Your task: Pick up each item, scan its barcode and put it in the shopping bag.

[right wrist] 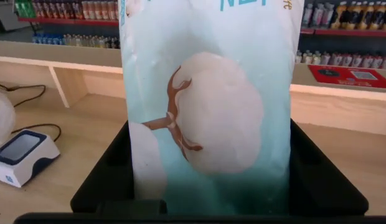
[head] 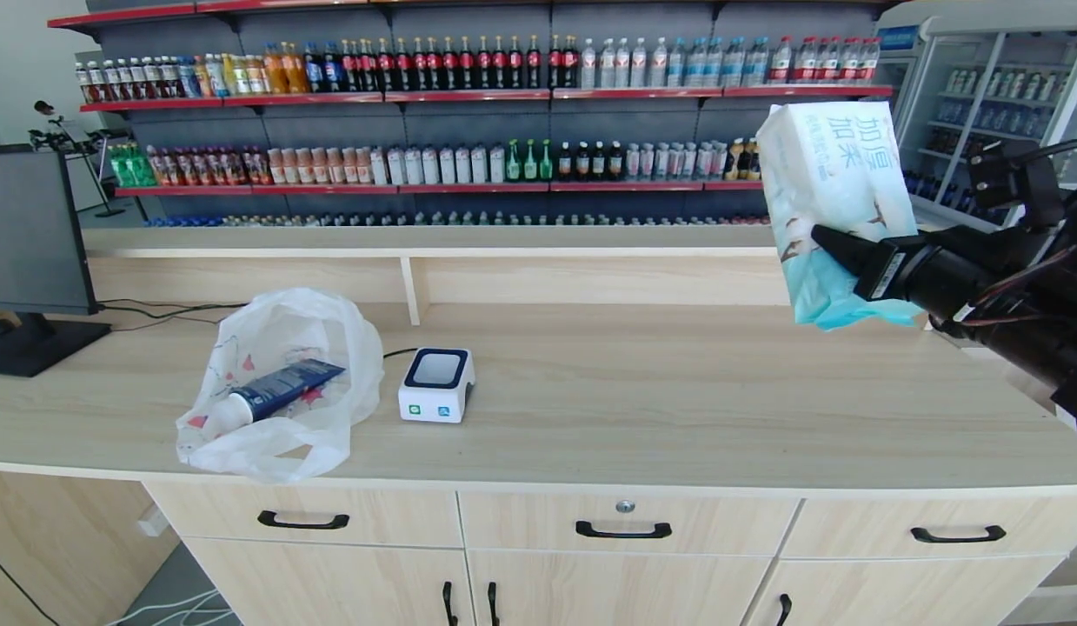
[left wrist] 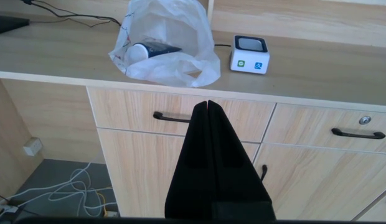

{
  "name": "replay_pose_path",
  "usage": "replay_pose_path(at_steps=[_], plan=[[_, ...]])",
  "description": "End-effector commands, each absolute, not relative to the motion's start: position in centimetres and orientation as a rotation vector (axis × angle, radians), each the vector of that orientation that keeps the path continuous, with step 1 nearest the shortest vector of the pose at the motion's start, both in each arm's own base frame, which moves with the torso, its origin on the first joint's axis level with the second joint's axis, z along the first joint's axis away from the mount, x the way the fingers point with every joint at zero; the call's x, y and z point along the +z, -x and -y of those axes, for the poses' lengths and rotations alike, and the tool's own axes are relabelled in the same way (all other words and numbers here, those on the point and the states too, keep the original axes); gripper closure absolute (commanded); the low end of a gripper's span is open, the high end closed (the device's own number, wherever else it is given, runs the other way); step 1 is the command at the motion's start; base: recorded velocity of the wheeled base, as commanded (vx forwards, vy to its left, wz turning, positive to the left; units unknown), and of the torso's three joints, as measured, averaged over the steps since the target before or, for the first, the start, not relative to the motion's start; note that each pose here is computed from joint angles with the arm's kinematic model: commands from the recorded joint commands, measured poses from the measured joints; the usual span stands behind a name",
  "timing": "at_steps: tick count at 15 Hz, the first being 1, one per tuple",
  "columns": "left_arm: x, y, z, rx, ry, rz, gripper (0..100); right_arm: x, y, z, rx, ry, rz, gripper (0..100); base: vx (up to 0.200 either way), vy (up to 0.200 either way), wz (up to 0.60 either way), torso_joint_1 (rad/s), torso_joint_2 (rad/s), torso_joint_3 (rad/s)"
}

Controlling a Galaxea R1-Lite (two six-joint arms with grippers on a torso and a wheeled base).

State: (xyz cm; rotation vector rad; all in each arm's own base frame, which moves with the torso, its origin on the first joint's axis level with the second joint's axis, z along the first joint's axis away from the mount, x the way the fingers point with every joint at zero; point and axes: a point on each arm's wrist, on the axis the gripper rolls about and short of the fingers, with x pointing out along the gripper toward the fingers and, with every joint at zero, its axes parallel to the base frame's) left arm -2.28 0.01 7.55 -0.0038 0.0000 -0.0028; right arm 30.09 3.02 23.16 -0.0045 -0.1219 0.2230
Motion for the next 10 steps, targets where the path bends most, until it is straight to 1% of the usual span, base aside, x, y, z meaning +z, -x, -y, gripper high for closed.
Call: replay_pose_path(at_steps=[1,2,5,8,10], plan=[[7.5,2.3,0.0,-0.003,0.005,0.000,100,22.4,-30.3,-1.3,0.139,-0.012,0.094,100,0.000,0.000,0.00,0.000,0.00,0.000],[7.5,2.3,0.0,-0.003,0.003,0.000,100,21.7,-30.3,-0.2,0.103,-0.013,0.073,100,0.000,0.000,0.00,0.000,0.00,0.000],[7.5,2.3,0.0,-0.003,0.005,0.000,100,22.0,-30.6,1.9,0.042,-0.009,0.084,100,0.000,0.000,0.00,0.000,0.00,0.000],[7.5,2.3,0.0,-0.003,0.005,0.000,100,22.3,-31.0,1.7,0.077,0.004,0.094,100,0.000,0.000,0.00,0.000,0.00,0.000],[7.5,2.3,0.0,-0.003,0.005,0.000,100,22.2,-30.4,1.1,0.185,0.055,0.106,100,-0.200,0.000,0.00,0.002,0.00,0.000]])
